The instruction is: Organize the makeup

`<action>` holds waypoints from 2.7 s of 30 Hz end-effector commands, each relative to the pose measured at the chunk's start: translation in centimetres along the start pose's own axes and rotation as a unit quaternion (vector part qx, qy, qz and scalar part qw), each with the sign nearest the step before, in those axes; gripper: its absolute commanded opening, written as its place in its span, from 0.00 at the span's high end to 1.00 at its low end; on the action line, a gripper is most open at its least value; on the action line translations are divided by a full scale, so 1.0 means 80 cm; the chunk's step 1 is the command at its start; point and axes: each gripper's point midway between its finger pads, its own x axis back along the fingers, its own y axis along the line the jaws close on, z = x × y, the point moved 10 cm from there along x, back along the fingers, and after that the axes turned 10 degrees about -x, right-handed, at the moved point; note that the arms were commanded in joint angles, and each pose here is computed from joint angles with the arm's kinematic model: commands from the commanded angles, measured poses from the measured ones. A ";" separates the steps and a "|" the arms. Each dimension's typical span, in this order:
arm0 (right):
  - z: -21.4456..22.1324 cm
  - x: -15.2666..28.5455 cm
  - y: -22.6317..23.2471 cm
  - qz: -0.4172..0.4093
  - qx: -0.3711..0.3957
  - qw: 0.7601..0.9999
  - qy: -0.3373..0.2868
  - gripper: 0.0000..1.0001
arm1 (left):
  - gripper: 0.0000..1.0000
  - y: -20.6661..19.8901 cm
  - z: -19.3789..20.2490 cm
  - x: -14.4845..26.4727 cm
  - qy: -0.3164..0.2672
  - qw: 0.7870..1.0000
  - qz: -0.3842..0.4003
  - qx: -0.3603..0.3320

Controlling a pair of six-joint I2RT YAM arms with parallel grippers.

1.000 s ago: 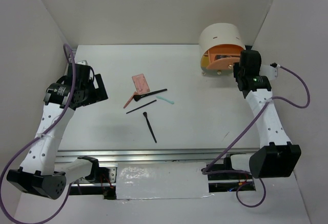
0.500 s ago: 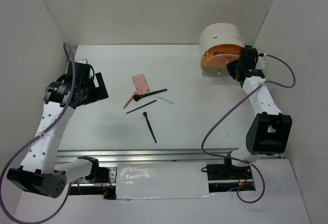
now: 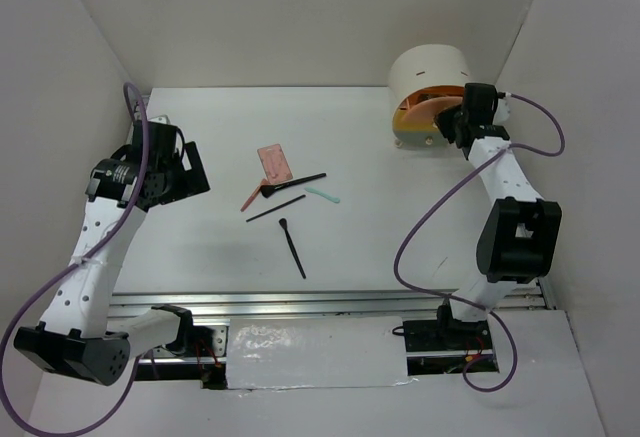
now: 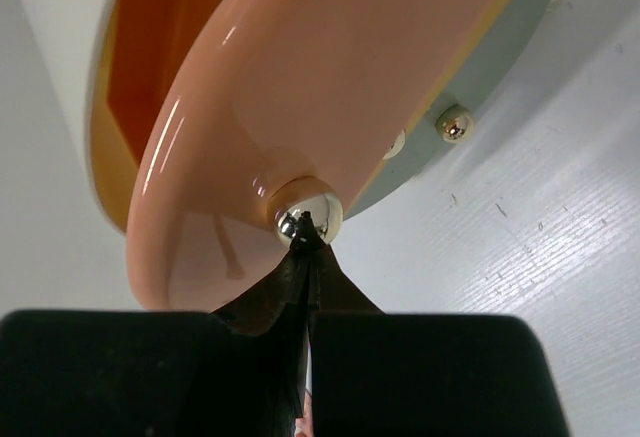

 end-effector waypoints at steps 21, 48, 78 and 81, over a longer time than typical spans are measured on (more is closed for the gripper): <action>-0.017 -0.050 0.058 -0.086 -0.026 0.996 0.014 0.97 | 0.01 0.004 -0.015 0.002 -0.022 0.999 -0.031 0.012; -0.016 -0.059 -0.043 -0.306 -0.021 0.948 0.087 0.43 | 0.01 0.008 -0.008 0.008 -0.022 0.999 -0.025 0.001; -0.036 -0.102 -0.076 -0.240 -0.029 0.968 0.072 0.44 | 0.00 -0.005 -0.030 -0.002 -0.011 1.000 -0.011 0.002; -0.035 -0.106 -0.076 -0.242 -0.031 0.967 0.075 0.51 | 0.01 -0.006 -0.030 -0.003 -0.009 1.000 -0.011 0.002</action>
